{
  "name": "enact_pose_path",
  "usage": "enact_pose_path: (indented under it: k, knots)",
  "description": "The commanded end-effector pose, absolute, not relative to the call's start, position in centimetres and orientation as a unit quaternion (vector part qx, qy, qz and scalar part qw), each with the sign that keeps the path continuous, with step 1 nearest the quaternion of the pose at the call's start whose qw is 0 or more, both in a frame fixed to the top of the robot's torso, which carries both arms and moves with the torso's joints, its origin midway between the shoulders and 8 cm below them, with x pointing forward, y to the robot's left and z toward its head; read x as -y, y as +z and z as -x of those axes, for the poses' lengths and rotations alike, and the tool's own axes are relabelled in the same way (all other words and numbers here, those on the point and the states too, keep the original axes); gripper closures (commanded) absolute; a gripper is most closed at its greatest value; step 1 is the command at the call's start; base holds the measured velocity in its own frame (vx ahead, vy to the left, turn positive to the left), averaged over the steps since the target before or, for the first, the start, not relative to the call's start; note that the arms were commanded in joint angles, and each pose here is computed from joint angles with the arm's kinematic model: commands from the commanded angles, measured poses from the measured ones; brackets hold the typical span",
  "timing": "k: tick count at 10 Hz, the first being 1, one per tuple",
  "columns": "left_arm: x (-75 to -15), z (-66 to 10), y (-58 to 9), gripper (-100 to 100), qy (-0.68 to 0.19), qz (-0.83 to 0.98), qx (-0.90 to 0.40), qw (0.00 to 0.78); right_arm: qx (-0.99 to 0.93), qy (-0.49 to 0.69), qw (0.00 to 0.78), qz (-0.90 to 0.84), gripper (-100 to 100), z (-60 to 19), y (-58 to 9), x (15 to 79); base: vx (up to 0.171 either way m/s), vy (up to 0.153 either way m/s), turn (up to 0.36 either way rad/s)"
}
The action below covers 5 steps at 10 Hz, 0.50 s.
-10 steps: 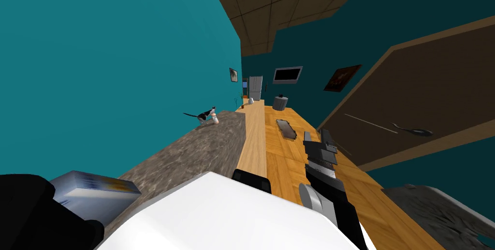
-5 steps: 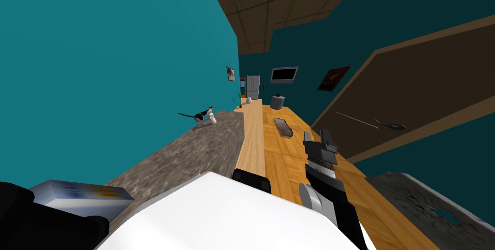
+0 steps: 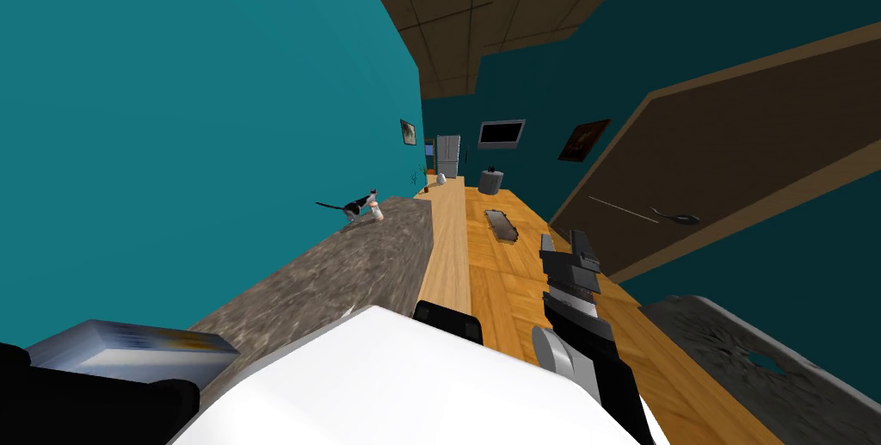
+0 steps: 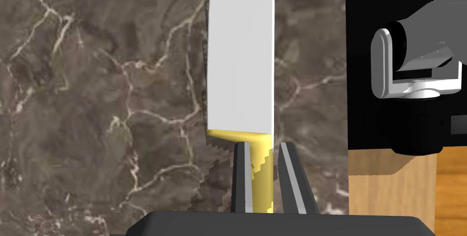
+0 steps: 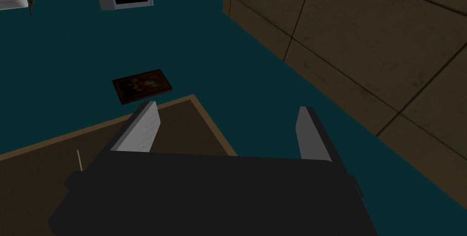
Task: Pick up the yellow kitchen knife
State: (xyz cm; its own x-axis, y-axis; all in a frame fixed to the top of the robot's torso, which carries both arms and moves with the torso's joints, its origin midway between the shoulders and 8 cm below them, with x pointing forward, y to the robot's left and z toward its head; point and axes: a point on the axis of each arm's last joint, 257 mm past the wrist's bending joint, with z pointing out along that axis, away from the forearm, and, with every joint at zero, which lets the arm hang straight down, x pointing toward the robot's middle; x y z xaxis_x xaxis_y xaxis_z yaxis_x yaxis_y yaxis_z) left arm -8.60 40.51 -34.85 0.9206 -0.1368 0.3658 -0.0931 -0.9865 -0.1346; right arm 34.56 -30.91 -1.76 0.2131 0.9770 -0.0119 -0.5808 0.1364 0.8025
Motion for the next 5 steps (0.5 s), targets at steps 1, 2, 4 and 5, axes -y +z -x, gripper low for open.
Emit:
enact_pose_path:
  k: [1, 2, 4, 5]
  knots:
    - [-40.51, 8.6, -34.85, 100, -0.19, 0.978, -0.059, 0.057, -0.286, 0.558, 0.698, -0.346, 0, -34.56, -1.76, 30.91, 0.0, 0.0, 0.0]
    - [-40.6, 8.59, -34.82, 100, -0.191, 0.978, -0.059, 0.058, -0.286, 0.558, 0.698, -0.346, 0, -34.56, -1.76, 30.92, 0.0, 0.0, 0.0]
    - [-40.59, 8.59, -34.82, 0, -0.191, 0.978, -0.059, 0.058, -0.286, 0.558, 0.698, -0.346, 0, -34.56, -1.76, 30.92, 0.0, 0.0, 0.0]
    - [-39.99, 9.24, -34.14, 100, -0.189, 0.978, -0.069, 0.056, -0.286, 0.558, 0.698, -0.346, 0, -34.56, -1.76, 30.92, 0.053, 0.03, 0.207]
